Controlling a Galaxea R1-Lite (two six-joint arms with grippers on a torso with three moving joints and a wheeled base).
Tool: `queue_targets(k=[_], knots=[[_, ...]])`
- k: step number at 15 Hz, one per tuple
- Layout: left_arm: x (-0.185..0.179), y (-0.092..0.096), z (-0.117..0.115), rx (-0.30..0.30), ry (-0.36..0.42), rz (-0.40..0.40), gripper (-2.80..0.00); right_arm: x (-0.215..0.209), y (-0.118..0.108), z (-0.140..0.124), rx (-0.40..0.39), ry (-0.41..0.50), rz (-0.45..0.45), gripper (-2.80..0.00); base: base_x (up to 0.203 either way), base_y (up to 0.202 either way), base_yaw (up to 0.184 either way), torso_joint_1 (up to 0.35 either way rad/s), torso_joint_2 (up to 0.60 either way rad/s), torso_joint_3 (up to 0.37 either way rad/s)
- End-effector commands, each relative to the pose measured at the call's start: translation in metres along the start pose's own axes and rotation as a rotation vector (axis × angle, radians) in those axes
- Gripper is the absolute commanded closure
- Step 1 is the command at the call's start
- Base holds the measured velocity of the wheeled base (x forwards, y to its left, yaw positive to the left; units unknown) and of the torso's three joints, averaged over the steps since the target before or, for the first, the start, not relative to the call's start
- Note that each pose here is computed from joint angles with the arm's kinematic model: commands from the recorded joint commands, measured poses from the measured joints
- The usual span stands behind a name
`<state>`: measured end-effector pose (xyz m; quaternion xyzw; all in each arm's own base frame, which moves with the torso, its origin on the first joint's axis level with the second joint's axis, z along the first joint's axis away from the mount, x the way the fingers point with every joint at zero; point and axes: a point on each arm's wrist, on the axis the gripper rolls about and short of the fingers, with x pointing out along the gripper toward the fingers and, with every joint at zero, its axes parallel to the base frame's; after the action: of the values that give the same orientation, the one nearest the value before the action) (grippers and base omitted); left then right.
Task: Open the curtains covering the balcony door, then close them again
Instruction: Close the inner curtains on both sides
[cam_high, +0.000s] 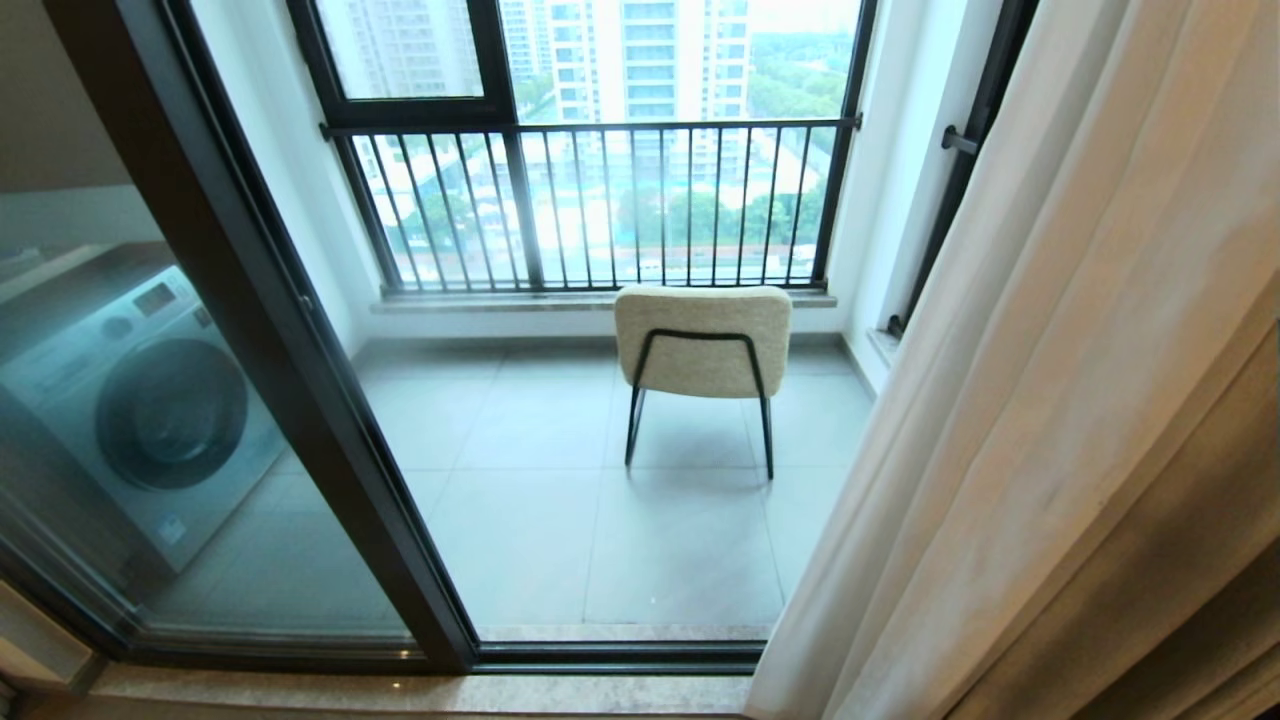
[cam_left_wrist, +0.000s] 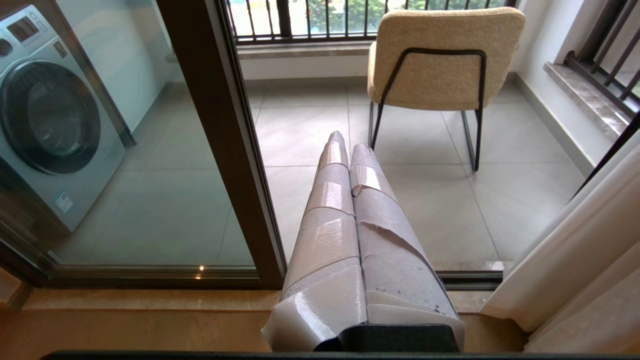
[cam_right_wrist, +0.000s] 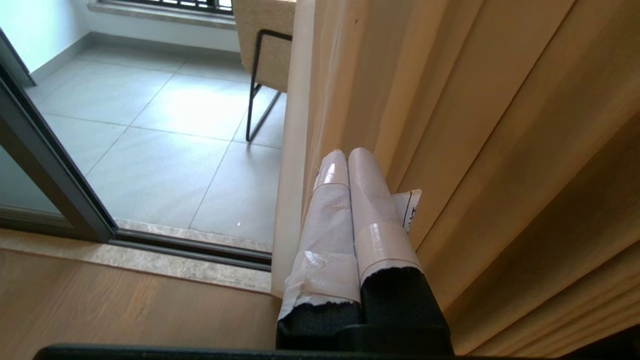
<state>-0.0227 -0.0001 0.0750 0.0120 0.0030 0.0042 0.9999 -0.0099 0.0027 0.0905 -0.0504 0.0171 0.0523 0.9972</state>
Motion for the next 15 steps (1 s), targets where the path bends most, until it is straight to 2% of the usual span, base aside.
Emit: queue_targets(k=[1,5,8,11,15], knots=[[0.0,0.0,0.0,-0.001,0.0,0.001,0.0,-0.005,0.0,-0.002,-0.003,-0.043,-0.013,0.0,0.0,0.0,0.0,0.0,0.0,0.0],[0.0,0.0,0.0,0.0,0.0,0.001,0.0,-0.007,0.0,-0.005,-0.009,-0.046,-0.041,0.0,0.0,0.0,0.0,0.0,0.0,0.0],[0.0,0.0,0.0,-0.001,0.0,0.001,0.0,-0.005,-0.001,0.003,-0.01,-0.045,-0.036,0.0,0.0,0.0,0.0,0.0,0.0,0.0],[0.0,0.0,0.0,0.0,0.0,0.001,0.0,0.001,-0.003,0.028,-0.009,-0.059,-0.014,0.0,0.0,0.0,0.0,0.0,0.0,0.0],[0.0,0.0,0.0,-0.001,0.0,0.001,0.0,0.017,-0.009,0.082,-0.019,-0.127,0.068,0.0,0.0,0.0,0.0,0.0,0.0,0.0]])
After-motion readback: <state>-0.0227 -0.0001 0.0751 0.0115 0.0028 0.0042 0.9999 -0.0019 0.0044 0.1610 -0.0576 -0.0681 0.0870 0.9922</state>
